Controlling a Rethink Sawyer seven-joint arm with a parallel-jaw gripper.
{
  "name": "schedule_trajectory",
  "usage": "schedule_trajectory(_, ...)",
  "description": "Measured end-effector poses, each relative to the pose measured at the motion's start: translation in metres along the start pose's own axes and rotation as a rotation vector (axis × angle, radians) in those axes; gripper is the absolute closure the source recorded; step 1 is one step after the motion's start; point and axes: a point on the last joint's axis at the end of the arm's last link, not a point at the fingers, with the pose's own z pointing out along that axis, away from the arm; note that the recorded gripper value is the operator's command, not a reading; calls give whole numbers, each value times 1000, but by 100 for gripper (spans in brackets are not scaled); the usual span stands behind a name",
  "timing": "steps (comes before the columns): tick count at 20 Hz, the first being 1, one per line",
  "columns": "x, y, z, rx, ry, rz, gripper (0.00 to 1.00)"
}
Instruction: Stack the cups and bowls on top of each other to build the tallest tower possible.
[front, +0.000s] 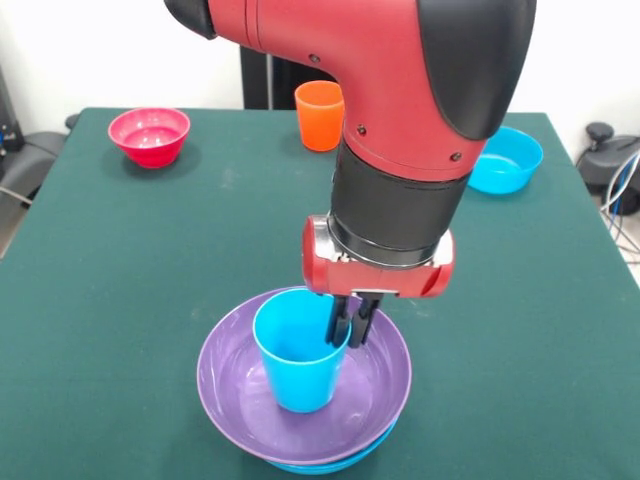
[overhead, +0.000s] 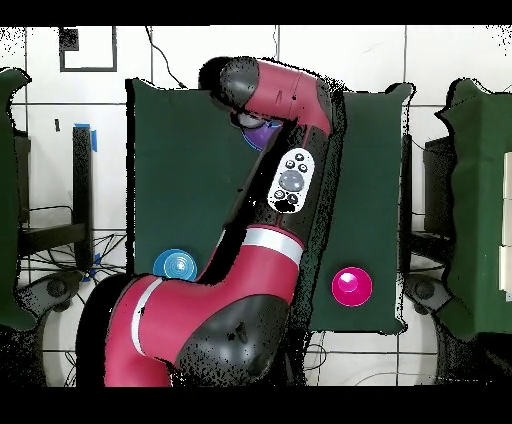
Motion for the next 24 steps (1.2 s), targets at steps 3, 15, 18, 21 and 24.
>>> schedule_trajectory(3, 5, 0, 5, -2, 14, 4, 100)
schedule_trajectory(15, 8, -1, 8, -4, 22, 7, 100)
schedule_trajectory(18, 8, -1, 8, -4, 22, 7, 100)
schedule_trajectory(21, 8, -1, 8, -4, 22, 7, 100)
schedule_trajectory(24, 8, -1, 8, -4, 22, 7, 100)
